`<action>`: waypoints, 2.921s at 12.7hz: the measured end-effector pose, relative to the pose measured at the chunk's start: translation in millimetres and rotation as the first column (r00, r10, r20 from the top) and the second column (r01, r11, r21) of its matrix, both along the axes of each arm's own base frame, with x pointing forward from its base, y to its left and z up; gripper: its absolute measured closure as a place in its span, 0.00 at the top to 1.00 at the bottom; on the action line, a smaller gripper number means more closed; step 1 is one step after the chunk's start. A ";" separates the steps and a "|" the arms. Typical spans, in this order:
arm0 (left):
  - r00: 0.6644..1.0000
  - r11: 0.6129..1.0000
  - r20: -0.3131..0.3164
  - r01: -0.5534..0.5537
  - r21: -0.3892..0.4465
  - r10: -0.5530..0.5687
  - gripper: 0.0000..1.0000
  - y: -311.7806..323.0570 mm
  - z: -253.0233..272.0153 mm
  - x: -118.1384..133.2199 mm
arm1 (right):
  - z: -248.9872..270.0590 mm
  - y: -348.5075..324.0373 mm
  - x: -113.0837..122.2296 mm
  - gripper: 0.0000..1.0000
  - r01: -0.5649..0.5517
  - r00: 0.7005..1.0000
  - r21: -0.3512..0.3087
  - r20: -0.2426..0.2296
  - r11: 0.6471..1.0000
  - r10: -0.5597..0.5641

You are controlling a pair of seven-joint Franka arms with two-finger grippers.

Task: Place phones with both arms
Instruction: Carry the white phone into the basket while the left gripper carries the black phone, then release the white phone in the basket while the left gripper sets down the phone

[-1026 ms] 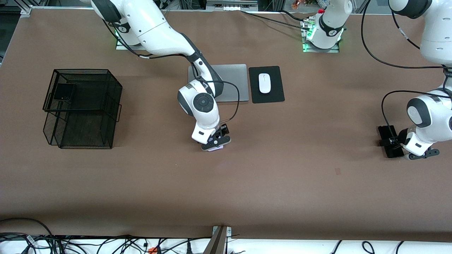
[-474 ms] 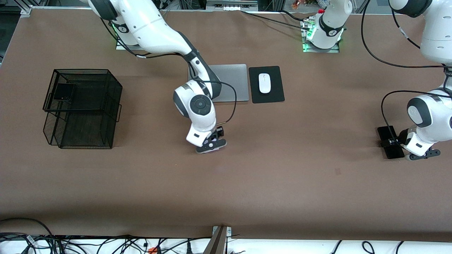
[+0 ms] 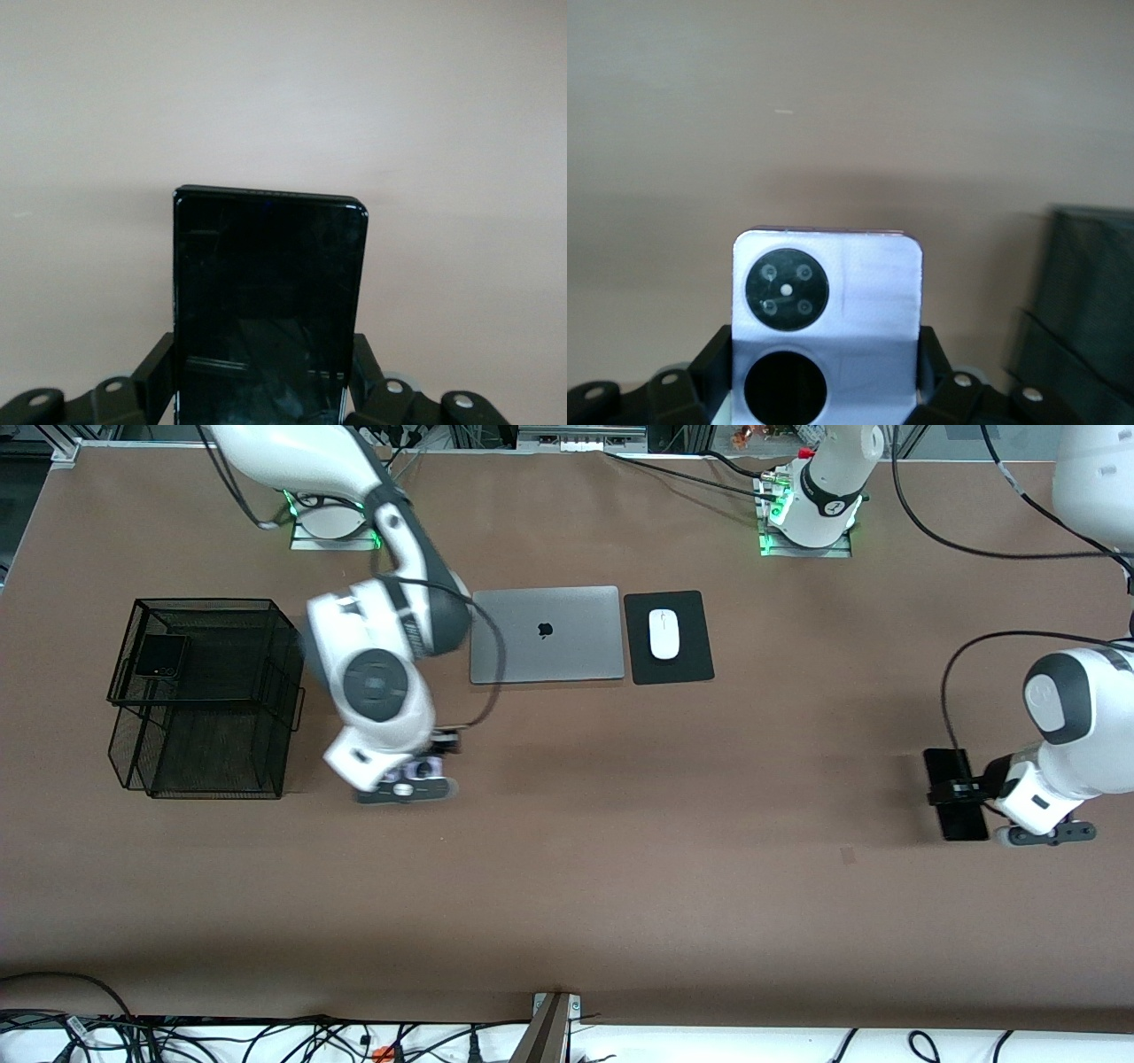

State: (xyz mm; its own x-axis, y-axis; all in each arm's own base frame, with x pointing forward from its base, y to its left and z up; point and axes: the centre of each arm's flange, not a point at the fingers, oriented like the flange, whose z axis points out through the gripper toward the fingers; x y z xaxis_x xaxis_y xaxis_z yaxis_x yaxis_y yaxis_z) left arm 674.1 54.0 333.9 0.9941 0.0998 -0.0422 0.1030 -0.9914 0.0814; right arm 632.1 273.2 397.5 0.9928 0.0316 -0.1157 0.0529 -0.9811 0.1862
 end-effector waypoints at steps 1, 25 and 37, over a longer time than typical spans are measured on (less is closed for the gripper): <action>1.000 1.000 0.020 -0.002 -0.028 0.003 0.80 -53.8 22.3 7.8 | 17.6 -33.0 -2.7 0.84 0.039 0.999 -0.010 -0.012 0.999 -0.039; 0.978 0.984 0.122 -0.162 -0.077 0.171 0.80 -573.1 -139.4 -74.6 | -90.2 -337.0 -158.7 1.00 0.181 0.956 0.136 -0.257 0.974 -0.141; 0.950 0.967 0.182 -0.256 -0.015 0.254 1.00 -459.6 27.7 7.0 | 52.1 -176.9 -59.9 1.00 -0.035 0.998 0.065 -0.059 0.997 0.039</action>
State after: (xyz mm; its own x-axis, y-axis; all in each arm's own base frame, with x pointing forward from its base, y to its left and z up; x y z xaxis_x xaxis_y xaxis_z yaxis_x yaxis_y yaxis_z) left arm 681.1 -405.6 361.6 0.9263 0.3506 0.1380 0.3367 -0.9347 0.1140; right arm 572.2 96.3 449.6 0.9821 0.0777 -0.1714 0.0988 -0.9881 0.1182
